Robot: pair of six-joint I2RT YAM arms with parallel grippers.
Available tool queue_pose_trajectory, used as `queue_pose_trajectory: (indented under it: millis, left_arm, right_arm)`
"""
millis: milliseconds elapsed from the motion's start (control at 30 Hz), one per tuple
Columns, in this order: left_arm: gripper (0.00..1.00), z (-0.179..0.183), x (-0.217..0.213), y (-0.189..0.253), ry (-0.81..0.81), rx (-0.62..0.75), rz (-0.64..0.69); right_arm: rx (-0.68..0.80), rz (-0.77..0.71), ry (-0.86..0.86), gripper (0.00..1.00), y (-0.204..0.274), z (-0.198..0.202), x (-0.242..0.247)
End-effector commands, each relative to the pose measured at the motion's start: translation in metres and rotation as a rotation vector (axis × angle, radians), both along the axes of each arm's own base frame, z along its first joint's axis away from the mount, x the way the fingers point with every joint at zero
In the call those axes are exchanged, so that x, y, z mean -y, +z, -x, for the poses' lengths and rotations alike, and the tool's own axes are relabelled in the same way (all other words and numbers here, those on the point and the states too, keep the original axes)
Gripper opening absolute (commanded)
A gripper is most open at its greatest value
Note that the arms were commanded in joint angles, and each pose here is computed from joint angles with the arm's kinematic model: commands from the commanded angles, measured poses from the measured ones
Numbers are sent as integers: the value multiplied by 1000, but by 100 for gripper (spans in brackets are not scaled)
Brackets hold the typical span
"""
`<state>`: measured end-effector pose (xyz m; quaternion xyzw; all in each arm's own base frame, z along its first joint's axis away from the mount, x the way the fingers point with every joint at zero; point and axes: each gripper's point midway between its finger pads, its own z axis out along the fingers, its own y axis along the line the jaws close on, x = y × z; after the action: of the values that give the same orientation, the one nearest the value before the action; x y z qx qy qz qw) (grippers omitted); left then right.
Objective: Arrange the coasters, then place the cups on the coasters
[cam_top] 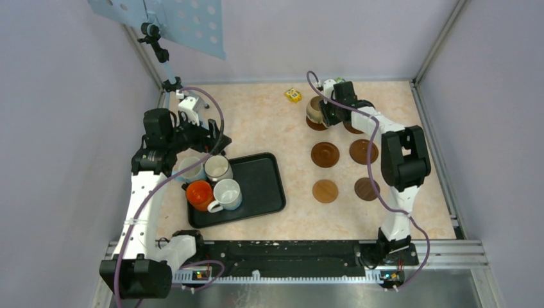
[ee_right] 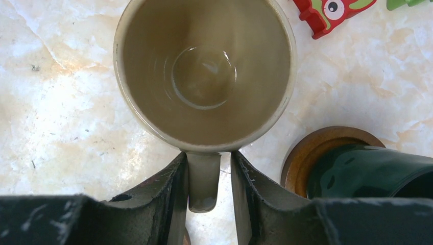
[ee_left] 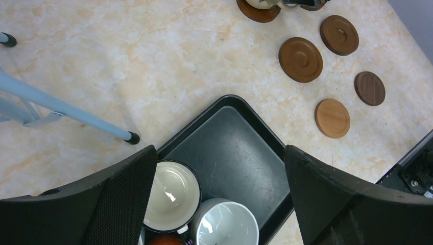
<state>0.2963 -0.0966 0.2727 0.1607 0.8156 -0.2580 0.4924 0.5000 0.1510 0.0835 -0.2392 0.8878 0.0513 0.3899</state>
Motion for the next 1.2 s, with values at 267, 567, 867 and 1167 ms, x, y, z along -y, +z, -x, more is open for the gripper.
queue_pose_trajectory:
  millis: [267,567,867,1167]
  left_arm:
    - [99,-4,0,8,-5,37,7]
    - [99,-5,1,8,-7,34,10]
    - [99,-5,1,8,-7,31,11]
    - [99,-6,1,7,-5,29,11]
  right_arm:
    - [90,-22,1,28,39,-15,4]
    - [83,-23,0,24,42,-8,12]
    - [62,-33,6,24,39,0,13]
    - [58,-24,14,32,39,2,14]
